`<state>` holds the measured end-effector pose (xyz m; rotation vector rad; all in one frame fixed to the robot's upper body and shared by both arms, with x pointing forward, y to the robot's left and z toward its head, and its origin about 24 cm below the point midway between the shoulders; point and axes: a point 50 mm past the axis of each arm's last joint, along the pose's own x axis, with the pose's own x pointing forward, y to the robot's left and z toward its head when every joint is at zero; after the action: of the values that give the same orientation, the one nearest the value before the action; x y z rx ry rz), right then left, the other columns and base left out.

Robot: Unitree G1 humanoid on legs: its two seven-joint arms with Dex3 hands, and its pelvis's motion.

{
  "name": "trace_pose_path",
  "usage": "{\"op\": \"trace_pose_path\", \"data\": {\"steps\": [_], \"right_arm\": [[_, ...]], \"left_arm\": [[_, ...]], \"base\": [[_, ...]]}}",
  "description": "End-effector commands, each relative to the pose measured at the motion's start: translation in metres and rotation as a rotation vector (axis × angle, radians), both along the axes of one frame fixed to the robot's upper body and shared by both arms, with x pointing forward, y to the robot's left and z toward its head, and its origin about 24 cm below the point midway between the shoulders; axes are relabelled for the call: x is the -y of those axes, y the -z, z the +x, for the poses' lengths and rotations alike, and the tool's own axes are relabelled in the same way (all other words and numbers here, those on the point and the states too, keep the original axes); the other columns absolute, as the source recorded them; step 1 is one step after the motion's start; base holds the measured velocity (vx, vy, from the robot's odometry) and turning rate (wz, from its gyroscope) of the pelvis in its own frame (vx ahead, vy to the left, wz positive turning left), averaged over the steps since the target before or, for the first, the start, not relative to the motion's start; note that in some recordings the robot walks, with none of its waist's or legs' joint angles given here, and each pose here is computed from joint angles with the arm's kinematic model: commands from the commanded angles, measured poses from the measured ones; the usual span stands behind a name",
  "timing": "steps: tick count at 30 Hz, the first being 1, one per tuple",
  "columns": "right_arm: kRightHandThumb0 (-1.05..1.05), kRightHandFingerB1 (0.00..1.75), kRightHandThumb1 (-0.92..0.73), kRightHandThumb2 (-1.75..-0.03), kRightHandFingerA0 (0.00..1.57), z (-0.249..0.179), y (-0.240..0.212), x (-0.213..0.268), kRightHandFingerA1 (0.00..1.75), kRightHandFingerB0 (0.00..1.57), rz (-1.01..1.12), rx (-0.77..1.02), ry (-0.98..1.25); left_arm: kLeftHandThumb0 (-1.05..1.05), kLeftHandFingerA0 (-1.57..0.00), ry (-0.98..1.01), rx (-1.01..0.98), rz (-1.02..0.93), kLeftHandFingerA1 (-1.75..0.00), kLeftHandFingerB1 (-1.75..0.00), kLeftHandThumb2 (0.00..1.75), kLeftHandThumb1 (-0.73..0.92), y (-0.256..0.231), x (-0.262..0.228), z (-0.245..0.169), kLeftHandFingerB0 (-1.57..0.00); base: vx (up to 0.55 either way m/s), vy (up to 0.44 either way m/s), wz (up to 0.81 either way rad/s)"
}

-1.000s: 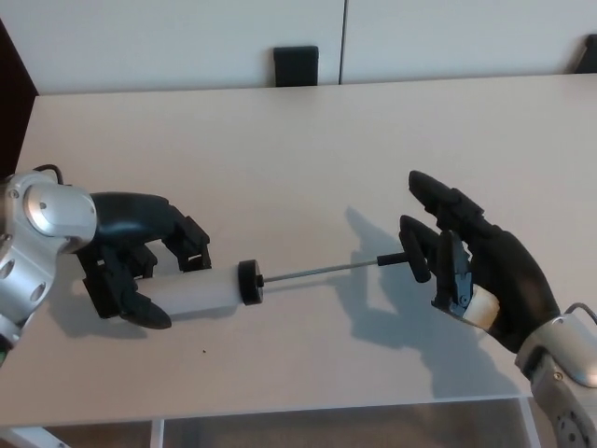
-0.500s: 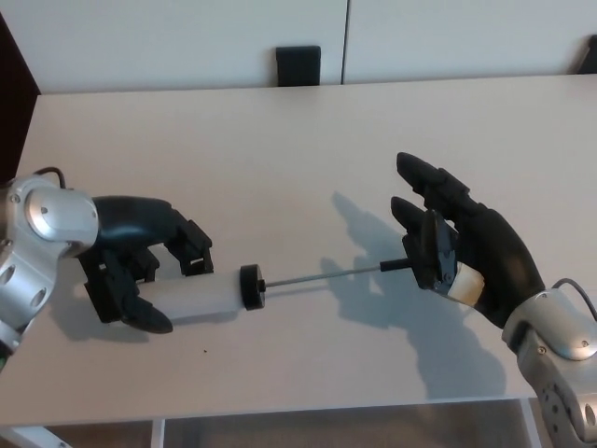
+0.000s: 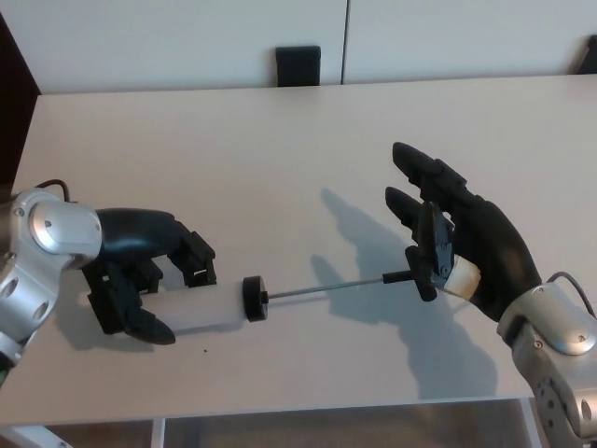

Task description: The robot walks towards a desk on which an air pump is kept in the middle. It lifts it up and holds it with its left hand and uses its right hand to compress it by pushing its handle inwards.

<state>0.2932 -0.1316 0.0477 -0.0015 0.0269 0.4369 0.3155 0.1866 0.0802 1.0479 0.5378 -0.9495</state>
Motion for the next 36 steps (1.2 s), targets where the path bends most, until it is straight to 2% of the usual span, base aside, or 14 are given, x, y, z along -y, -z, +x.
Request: {"op": "trace_pose_path", "data": {"steps": [1, 12, 20, 27, 31, 36], "right_arm": [[-0.85, 0.13, -0.85, -1.14, 0.0, 0.0, 0.003, 0.001, 0.16, 0.0, 0.021, -0.015, 0.006], [-0.86, 0.12, -0.85, -1.14, 0.0, 0.002, 0.01, 0.002, 0.15, 0.0, 0.03, -0.042, 0.012], [-0.85, 0.11, -0.86, -1.15, 0.0, 0.003, 0.018, 0.009, 0.15, 0.0, 0.022, -0.074, 0.037], [-0.85, 0.13, -0.85, -1.15, 0.0, 0.004, 0.02, 0.016, 0.17, 0.0, 0.012, -0.076, 0.058], [-0.85, 0.13, -0.85, -1.14, 0.0, 0.006, 0.016, 0.011, 0.16, 0.0, 0.027, -0.061, 0.044], [-0.86, 0.12, -0.85, -1.14, 0.0, 0.008, 0.013, 0.004, 0.16, 0.0, 0.048, -0.05, 0.036]], "left_arm": [[-0.17, -0.96, -0.012, 0.005, 0.009, -1.48, -1.31, 0.92, 0.68, -0.005, 0.0, 0.002, -0.77], [-0.15, -0.96, 0.002, 0.03, 0.012, -1.48, -1.28, 0.93, 0.65, -0.008, 0.0, 0.005, -0.79], [-0.15, -0.93, 0.013, 0.036, 0.015, -1.51, -1.3, 0.9, 0.7, -0.013, 0.003, 0.007, -0.78], [-0.17, -0.97, 0.017, 0.048, 0.02, -1.42, -1.25, 0.94, 0.64, -0.014, 0.0, 0.008, -0.81], [-0.16, -0.97, 0.031, 0.051, 0.021, -1.48, -1.28, 0.89, 0.7, -0.015, 0.005, 0.008, -0.79], [-0.15, -0.93, 0.038, 0.058, 0.01, -1.51, -1.27, 0.93, 0.68, -0.016, 0.011, 0.009, -0.79]], "base": [[0.0, 0.0, 0.0], [0.0, 0.0, 0.0], [0.0, 0.0, 0.0], [0.0, 0.0, 0.0], [0.0, 0.0, 0.0], [0.0, 0.0, 0.0]]}}
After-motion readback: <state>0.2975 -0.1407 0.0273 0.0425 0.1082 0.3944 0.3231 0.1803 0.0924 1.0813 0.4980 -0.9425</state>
